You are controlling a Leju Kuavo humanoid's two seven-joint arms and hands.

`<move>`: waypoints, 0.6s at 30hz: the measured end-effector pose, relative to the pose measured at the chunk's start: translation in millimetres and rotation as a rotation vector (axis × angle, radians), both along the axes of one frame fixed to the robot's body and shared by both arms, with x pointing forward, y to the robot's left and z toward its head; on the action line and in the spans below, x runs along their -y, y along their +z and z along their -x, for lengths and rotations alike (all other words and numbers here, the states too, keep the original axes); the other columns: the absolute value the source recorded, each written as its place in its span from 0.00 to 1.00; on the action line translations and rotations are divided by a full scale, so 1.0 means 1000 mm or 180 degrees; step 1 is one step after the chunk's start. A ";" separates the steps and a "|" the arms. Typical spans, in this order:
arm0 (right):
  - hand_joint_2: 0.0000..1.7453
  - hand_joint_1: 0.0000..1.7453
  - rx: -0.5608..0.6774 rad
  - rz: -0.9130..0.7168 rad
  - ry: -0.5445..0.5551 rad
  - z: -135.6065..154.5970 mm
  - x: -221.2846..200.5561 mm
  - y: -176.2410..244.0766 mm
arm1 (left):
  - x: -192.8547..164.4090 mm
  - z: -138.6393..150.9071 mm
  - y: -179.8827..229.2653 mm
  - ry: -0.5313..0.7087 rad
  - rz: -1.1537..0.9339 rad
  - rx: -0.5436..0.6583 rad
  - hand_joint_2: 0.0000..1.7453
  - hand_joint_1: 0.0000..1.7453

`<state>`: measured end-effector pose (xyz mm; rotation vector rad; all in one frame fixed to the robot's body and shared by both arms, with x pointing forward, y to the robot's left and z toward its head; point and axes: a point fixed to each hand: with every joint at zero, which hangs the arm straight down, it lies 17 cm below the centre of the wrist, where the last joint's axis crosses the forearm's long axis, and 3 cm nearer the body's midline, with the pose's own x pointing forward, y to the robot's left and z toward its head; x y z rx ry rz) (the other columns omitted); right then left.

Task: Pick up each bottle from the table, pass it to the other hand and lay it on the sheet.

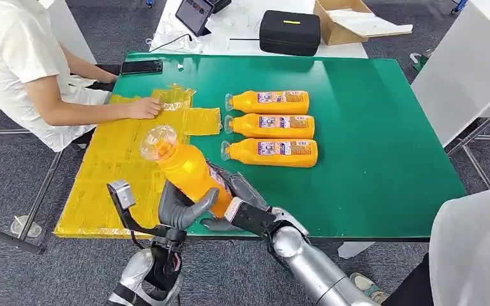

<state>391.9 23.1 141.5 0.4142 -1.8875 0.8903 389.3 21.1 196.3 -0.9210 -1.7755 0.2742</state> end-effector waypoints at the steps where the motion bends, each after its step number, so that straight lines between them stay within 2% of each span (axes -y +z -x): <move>1: 0.00 0.00 -0.0002 -0.0014 -0.0018 0.000 -0.001 0.000 | -0.002 -0.002 0.000 0.0025 0.0012 -0.0025 1.00 1.00; 5: 0.00 0.00 0.0136 0.0007 -0.0205 0.001 0.001 -0.001 | -0.020 -0.018 -0.011 0.0270 0.0049 -0.0334 1.00 1.00; 7: 0.00 0.00 0.0233 0.0039 -0.0329 0.004 0.004 -0.005 | -0.038 -0.030 -0.015 0.0537 0.0042 -0.0464 1.00 1.00; 10: 0.00 0.00 0.0719 0.0195 -0.0698 0.007 0.014 0.000 | -0.079 -0.049 -0.021 0.1288 -0.0415 -0.0490 1.00 1.00; 12: 0.00 0.00 0.0864 0.0206 -0.0836 0.008 0.019 0.003 | -0.093 -0.056 -0.018 0.1577 -0.0633 -0.0410 1.00 1.00; 16: 0.00 0.00 0.0885 0.0205 -0.0856 0.014 0.019 0.002 | -0.101 -0.062 -0.016 0.1680 -0.0696 -0.0383 1.00 1.00; 18: 0.00 0.00 0.0985 0.0212 -0.0942 0.014 0.022 0.004 | -0.108 -0.064 -0.017 0.1851 -0.0827 -0.0361 1.00 1.00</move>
